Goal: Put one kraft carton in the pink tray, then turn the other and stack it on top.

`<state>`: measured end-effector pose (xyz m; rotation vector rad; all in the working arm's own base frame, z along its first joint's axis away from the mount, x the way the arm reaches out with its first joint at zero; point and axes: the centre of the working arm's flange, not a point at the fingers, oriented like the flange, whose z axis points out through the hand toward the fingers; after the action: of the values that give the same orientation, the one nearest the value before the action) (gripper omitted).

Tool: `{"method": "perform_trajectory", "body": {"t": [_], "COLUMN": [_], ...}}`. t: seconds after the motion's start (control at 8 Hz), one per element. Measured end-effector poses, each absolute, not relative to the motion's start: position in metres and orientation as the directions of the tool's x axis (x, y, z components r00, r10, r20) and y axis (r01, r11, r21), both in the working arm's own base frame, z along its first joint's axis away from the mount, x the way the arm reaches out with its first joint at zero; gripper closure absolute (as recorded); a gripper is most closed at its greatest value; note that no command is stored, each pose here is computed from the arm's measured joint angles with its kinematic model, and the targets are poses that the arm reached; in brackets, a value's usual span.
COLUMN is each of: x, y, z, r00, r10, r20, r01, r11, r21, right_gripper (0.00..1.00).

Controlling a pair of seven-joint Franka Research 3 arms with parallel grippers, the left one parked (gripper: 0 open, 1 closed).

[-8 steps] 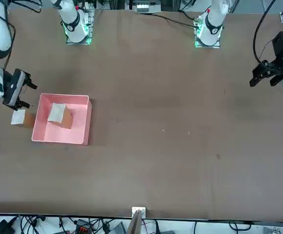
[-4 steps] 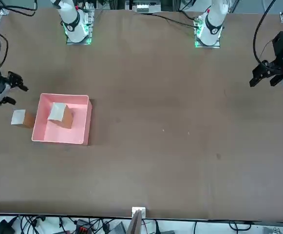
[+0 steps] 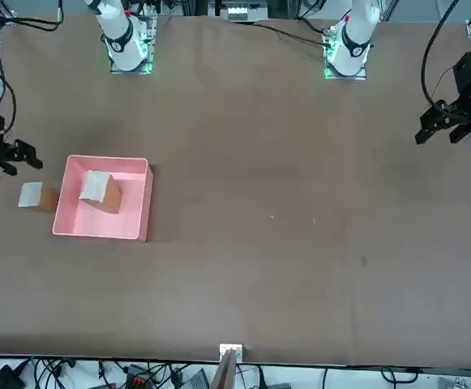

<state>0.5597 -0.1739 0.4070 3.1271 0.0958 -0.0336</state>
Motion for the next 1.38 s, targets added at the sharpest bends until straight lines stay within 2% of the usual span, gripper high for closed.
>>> {"method": "perform_trajectory", "body": {"t": [0.25,0.62,1.0,1.38], "x": [0.57,0.577,0.583,0.586], "y": [-0.184,-0.208,-0.217,-0.215], "z": [0.378,0.335,0.313,0.294], "r00": [0.999,0.995,0.993,0.987], "r10": [-0.045,-0.099,-0.119,-0.158], "r20": [0.003,0.021,0.008,-0.017], "r01": [-0.045,-0.1,-0.119,-0.157], "r11": [-0.999,-0.994,-0.992,-0.987], "r21": [0.03,0.044,0.04,0.024], "right_gripper": [0.02,0.08,0.19,0.22]}}
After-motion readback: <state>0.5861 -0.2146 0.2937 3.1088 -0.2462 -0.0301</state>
